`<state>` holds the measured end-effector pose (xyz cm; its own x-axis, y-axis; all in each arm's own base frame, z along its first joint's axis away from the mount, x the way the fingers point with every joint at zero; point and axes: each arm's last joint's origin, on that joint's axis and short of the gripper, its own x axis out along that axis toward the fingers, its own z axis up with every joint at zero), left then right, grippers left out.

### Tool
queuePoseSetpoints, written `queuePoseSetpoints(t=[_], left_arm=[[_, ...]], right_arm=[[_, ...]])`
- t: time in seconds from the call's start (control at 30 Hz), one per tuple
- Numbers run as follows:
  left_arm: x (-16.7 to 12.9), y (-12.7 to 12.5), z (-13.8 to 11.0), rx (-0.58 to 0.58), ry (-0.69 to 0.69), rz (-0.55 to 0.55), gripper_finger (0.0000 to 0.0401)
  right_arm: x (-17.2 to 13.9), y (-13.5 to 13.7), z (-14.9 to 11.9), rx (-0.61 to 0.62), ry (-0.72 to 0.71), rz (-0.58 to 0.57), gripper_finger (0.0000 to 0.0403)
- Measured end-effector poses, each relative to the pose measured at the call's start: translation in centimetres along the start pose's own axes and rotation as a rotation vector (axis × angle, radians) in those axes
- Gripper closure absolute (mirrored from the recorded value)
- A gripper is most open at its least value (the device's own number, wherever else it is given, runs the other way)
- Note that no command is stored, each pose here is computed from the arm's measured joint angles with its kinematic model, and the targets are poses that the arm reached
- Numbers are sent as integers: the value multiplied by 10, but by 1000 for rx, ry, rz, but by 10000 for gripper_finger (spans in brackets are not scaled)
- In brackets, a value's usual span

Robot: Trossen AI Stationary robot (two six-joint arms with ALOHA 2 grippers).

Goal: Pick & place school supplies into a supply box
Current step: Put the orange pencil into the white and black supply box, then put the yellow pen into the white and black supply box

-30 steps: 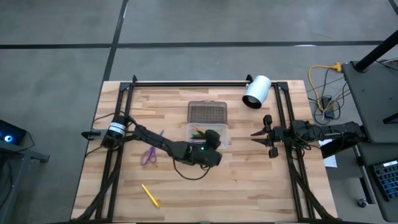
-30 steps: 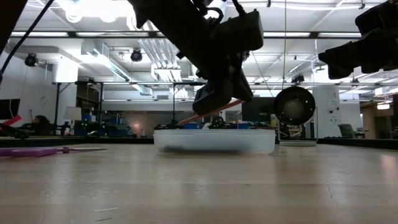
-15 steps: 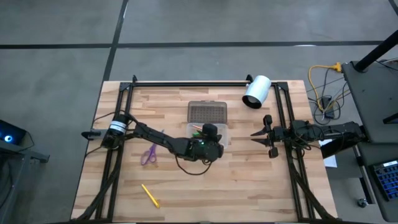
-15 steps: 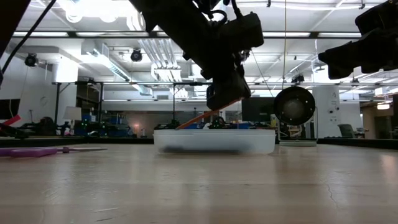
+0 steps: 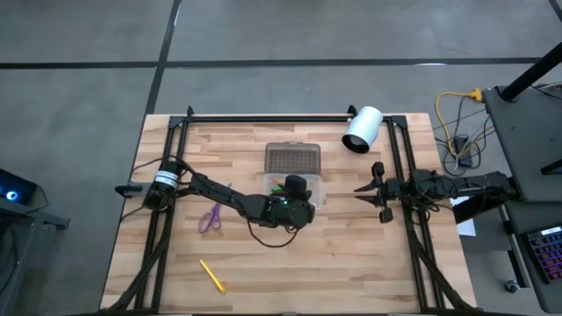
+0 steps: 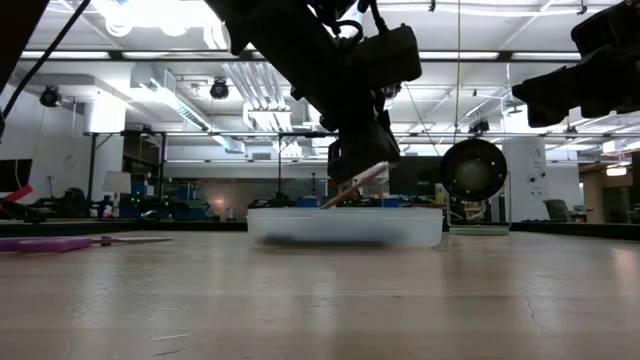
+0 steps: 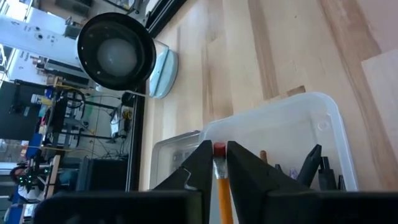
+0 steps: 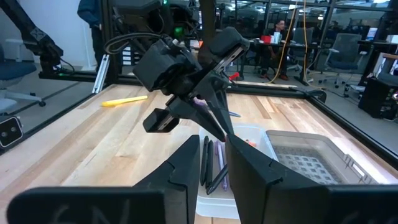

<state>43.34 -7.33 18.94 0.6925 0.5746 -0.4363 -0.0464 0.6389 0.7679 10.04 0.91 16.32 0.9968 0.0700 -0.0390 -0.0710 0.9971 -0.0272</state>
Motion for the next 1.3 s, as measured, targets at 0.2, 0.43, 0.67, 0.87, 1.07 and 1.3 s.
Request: queuePoseSetpoints(t=[0.2, 0.43, 0.67, 0.87, 1.07, 1.3], left_arm=[[0, 0, 0, 0, 0, 0, 366], [-1, -1, 0, 4, 0, -2, 365], [-5, -6, 1, 20, -4, -14, 364], [-15, -15, 4, 46, -15, -33, 364], [-27, -17, 6, 21, -8, -61, 364], [-51, -10, -3, 8, 79, -130, 364]], right_arm=[[0, 0, 0, 0, 0, 0, 335], [0, 0, 0, 0, 0, 0, 335], [0, 0, 0, 0, 0, 0, 335], [0, 0, 0, 0, 0, 0, 335], [0, 0, 0, 0, 0, 0, 335], [0, 0, 0, 0, 0, 0, 335]])
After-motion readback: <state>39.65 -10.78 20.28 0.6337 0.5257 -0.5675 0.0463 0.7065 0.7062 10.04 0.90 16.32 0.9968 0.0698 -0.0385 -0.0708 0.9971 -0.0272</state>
